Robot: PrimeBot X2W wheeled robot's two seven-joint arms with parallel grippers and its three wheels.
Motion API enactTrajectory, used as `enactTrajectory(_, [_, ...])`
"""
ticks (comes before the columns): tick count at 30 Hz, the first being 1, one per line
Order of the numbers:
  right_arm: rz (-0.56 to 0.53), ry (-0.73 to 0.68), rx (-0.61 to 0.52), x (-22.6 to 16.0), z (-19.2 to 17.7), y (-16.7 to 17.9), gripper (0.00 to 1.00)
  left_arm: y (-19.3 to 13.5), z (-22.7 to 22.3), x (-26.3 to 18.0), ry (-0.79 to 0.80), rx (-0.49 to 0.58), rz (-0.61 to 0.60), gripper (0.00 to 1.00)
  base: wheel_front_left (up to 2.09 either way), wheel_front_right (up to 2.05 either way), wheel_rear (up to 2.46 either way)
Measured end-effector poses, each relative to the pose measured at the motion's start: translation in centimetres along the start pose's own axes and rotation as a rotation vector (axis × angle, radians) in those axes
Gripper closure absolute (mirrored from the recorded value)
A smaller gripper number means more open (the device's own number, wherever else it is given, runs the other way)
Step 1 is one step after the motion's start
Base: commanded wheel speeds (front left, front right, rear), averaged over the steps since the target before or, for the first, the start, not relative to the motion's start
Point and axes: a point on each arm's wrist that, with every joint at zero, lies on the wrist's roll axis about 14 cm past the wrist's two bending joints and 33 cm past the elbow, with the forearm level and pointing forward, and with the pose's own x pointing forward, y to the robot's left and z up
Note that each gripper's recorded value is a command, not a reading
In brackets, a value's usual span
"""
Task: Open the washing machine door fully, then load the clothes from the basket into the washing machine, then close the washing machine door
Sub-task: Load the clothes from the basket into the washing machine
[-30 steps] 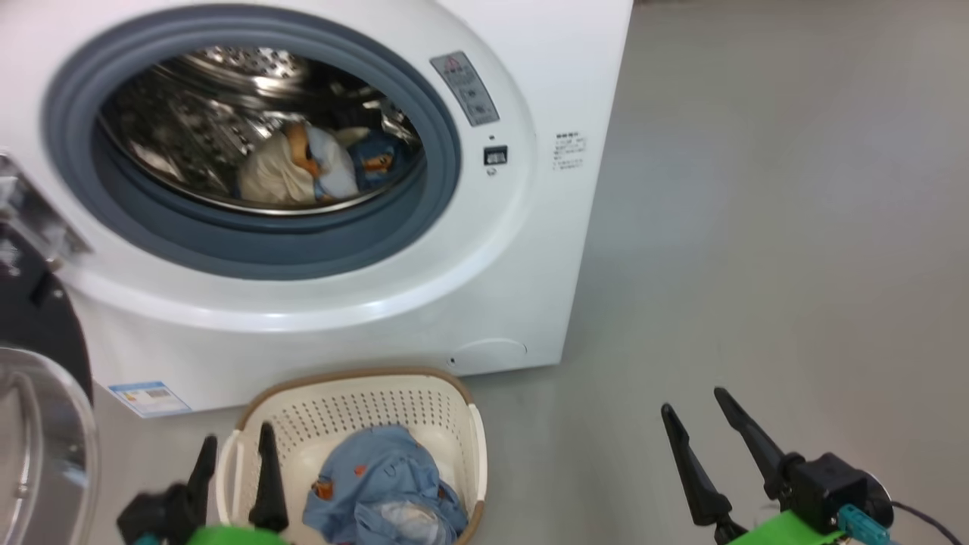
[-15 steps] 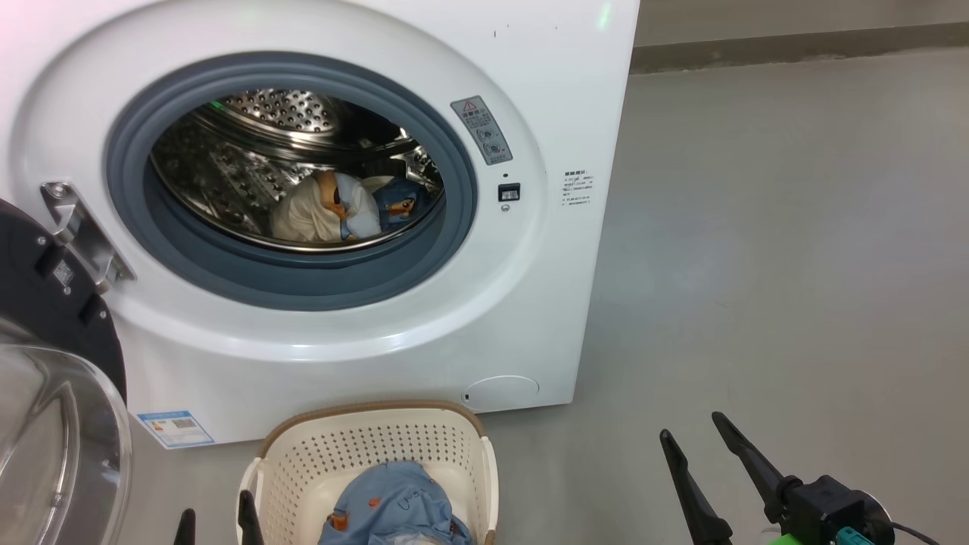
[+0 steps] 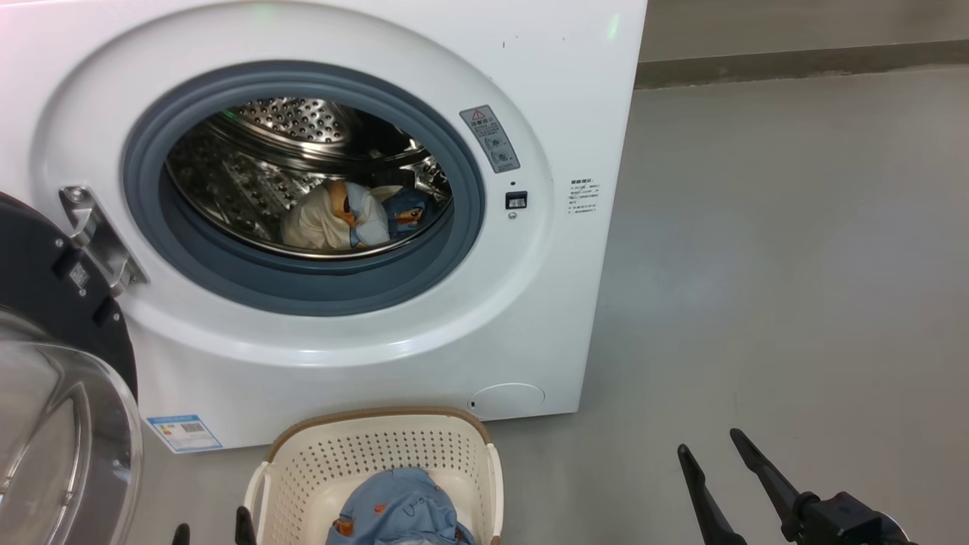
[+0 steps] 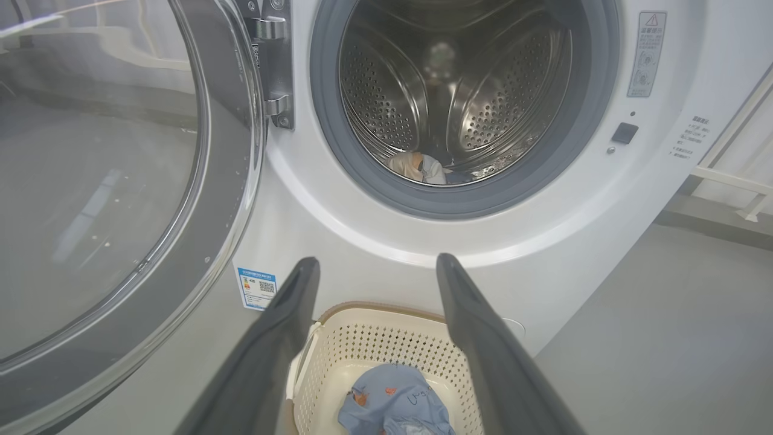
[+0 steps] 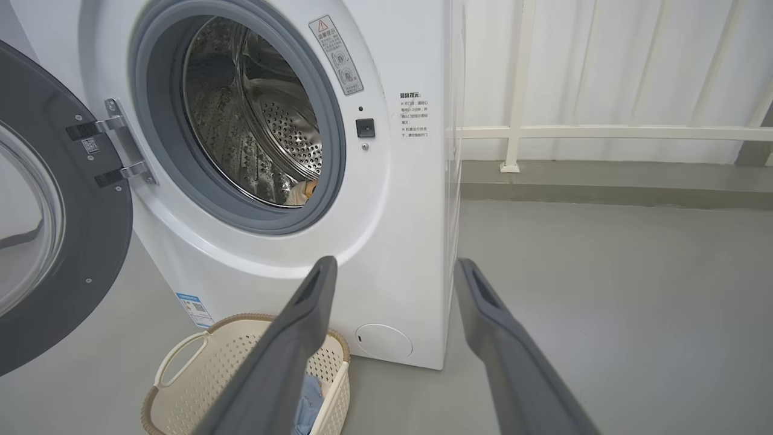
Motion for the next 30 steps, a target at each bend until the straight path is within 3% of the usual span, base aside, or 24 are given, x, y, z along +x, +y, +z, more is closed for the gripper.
enactTrajectory(17, [-0.078,0.044,0.022,-1.2,-1.4,-1.7,0.00,-1.3,-1.3,0.0,0.044,0.024,-0.049,0.00,0.00,0.00,0.00])
enactTrajectory(24, [-0.123,0.085,0.045,-1.2,-2.7,-2.4,0.00,-1.9,-7.1,0.1,0.244,0.052,-0.095,0.00,0.00,0.00,0.00])
enactTrajectory(30, [-0.141,0.082,0.043,0.7,-2.7,-3.2,0.00,-2.6,-11.0,2.8,0.406,0.105,-0.184,0.00,0.00,0.00,0.00])
